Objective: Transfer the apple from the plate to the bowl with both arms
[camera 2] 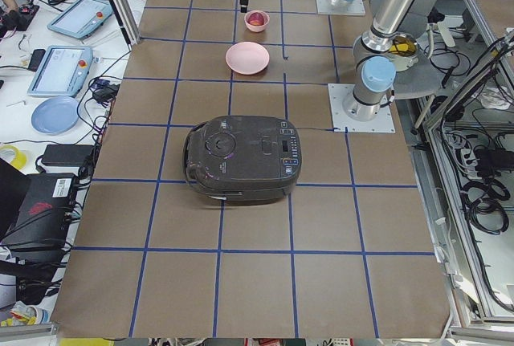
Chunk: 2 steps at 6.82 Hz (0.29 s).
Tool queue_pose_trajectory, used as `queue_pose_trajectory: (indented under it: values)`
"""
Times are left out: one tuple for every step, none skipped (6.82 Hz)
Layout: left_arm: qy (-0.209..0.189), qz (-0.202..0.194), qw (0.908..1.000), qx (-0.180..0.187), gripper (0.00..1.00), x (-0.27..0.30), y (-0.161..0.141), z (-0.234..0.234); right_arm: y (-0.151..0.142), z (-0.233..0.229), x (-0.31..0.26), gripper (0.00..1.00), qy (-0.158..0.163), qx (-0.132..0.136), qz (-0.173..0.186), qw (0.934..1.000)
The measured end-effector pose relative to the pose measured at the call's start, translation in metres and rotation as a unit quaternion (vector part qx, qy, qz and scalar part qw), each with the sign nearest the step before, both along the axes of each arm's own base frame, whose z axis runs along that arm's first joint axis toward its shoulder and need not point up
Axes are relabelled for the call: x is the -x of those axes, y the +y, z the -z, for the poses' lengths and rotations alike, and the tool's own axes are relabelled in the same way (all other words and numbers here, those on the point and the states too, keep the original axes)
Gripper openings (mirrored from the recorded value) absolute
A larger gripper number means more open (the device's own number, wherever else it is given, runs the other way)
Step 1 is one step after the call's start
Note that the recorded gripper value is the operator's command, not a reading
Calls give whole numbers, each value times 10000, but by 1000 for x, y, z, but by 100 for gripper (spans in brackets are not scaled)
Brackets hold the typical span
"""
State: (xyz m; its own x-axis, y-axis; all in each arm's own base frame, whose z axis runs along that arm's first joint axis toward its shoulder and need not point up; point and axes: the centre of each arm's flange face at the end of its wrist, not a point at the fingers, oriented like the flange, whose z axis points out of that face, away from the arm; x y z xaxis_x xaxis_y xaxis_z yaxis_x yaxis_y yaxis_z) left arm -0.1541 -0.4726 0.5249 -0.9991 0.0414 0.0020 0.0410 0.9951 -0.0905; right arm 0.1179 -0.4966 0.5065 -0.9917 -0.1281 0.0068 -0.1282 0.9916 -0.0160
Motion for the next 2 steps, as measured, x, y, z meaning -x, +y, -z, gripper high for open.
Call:
queue_pose_trajectory:
  values:
    - [-3, 3, 10000, 3, 100, 0, 1, 1, 0, 0, 0, 100, 0, 6, 0, 10000]
    - [-3, 4, 10000, 5, 100, 0, 2, 1, 0, 0, 0, 100, -1, 10, 0, 10000]
